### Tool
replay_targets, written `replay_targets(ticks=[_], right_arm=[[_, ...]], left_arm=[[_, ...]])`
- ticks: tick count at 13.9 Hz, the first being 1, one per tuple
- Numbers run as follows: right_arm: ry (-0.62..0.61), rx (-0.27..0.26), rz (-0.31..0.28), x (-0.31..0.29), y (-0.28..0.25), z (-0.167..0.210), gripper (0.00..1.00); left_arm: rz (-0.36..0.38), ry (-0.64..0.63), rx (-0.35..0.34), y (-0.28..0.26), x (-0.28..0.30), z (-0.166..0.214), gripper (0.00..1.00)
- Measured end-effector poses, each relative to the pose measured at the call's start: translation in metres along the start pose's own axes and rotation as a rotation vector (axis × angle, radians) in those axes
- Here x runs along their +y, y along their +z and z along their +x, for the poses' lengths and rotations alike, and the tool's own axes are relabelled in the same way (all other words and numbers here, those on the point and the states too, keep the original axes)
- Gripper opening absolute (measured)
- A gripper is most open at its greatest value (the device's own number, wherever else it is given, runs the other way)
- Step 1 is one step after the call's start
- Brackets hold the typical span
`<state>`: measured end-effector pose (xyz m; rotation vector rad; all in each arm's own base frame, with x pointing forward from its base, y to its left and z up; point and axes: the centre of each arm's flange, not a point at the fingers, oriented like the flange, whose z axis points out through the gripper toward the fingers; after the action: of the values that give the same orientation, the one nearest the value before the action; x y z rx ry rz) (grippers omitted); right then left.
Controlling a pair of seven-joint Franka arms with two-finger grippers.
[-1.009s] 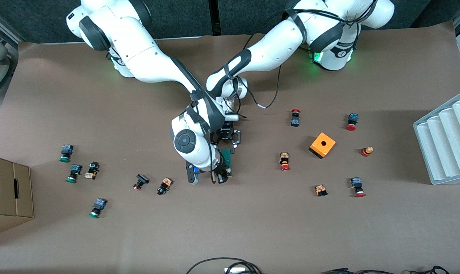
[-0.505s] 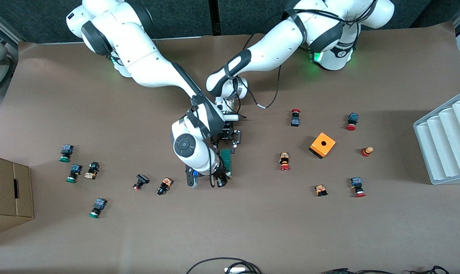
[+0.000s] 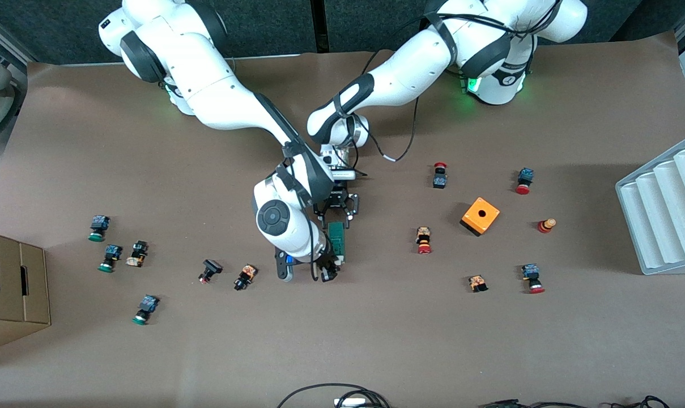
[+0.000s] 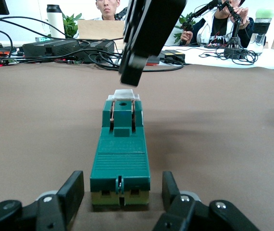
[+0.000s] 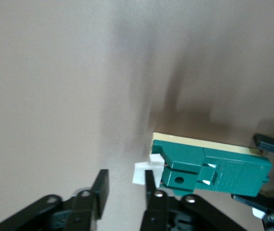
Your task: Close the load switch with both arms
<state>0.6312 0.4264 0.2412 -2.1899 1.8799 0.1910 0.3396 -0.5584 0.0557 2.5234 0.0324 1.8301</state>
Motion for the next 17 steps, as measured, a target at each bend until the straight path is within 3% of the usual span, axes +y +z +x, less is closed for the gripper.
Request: replay_targets(ticks=[3,6,11,17], right_arm=[[-0.066,-0.015,-0.013,-0.017,-0.053,0.011,0.71],[-0.254,-0.035,-0.046,-0.026,-0.131,0.037,0.99],[-0.625,-0.045,-0.167,-0.005,-0.27,0.131,1.0],[-1.044,-0.045,-0.224,0.059,-0.396,0.24,1.0]], left_arm=[[0.0,0.0,0.0,0.0,0.0,0.0,0.73],[0.0,0.0,0.0,0.0,0.0,0.0,0.73],[0.0,0.0,0.001,0.0,0.0,0.0,0.73],[-0.002,-0.002,0.0,0.0,0.001,0.001,0.76]])
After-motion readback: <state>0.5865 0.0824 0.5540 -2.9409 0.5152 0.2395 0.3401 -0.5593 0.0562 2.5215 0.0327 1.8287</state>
